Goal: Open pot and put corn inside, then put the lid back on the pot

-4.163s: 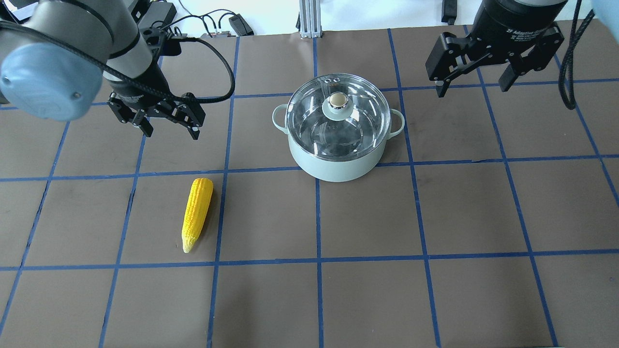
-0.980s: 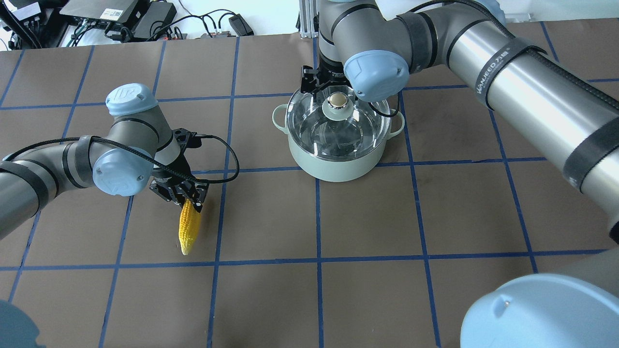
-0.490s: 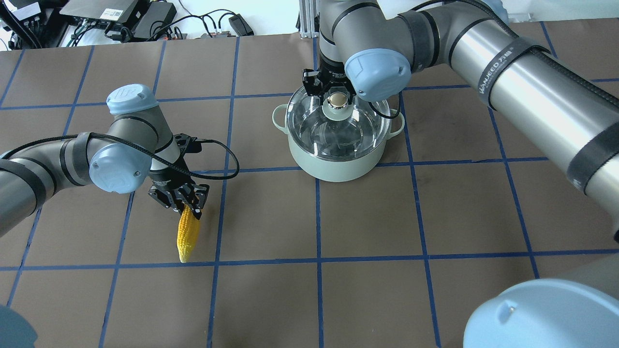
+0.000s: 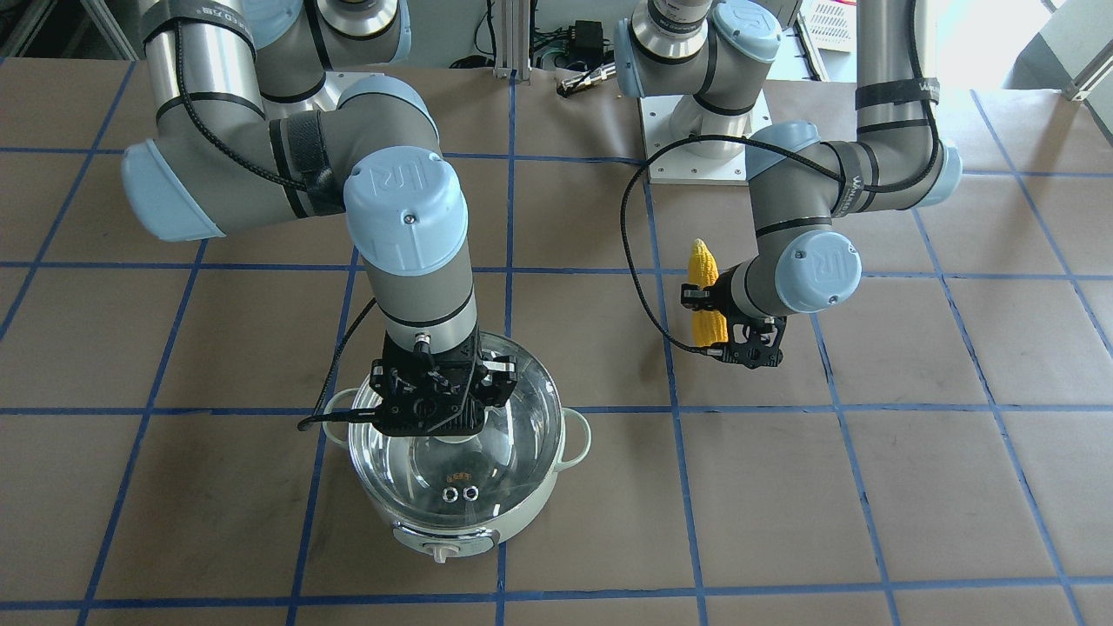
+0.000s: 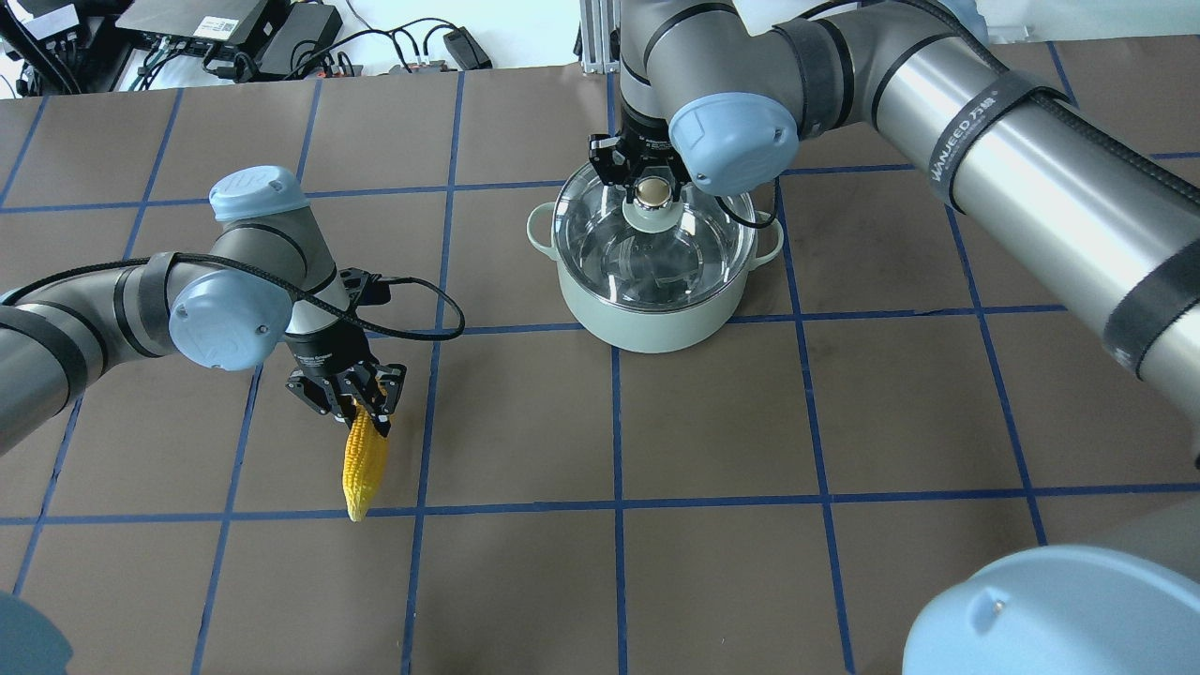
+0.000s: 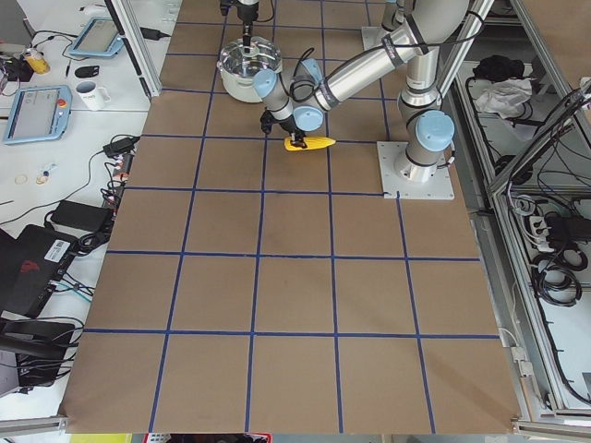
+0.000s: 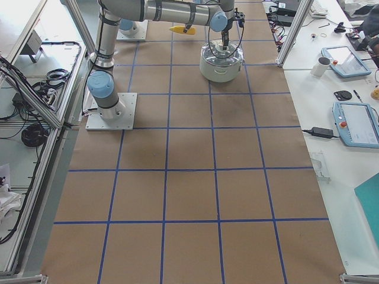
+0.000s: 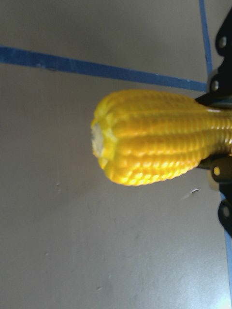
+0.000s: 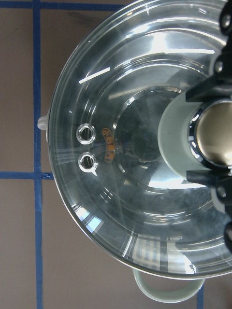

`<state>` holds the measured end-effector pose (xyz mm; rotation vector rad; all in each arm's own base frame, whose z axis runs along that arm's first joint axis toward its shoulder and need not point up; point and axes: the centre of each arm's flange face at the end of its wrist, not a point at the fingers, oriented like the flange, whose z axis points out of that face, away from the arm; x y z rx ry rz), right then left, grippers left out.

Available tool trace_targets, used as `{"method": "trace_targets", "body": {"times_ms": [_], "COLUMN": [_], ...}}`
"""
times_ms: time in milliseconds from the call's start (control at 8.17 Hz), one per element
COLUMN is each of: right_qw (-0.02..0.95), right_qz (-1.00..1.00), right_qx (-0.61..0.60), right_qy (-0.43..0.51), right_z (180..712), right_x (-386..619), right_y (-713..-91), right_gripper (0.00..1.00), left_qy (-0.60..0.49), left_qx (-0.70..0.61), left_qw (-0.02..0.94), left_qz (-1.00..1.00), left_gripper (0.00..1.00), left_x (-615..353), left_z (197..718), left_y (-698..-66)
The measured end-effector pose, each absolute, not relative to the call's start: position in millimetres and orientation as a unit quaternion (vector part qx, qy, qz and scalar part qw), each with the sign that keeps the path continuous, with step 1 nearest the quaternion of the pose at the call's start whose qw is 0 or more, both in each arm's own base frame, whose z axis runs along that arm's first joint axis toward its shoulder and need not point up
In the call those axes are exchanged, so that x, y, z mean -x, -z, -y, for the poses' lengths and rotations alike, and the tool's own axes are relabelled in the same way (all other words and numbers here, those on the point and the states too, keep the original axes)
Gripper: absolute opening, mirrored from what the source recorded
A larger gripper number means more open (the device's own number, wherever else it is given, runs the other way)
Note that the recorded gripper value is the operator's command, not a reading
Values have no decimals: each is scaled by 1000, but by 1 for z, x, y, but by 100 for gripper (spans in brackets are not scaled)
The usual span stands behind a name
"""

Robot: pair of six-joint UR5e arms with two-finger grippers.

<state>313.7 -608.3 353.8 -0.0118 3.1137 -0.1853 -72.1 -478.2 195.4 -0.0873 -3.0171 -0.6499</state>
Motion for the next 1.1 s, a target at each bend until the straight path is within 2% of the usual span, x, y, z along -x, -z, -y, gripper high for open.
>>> {"method": "trace_targets", "body": {"times_ms": [367,735,1102], "right_qw": [16,19,23], "right_qz": [-997,-996,-998], "right_qx": [5,-5,-33], "right_qy": [79,81,41], "right_z": [592,544,514], "right_x": [-308,-274,-221], "right_y": [-399,-488,-526], "right_gripper": [36,38,37], "left_qy": [190,151,85], "left_qx": [11,13,2], "left_qw": [18,11,25], "left_qz": [982,988,996], "left_gripper": [0,0,0], "left_x": [81,100,126], "left_z": [497,541,573], "left_y": [-224,-300,-365]}}
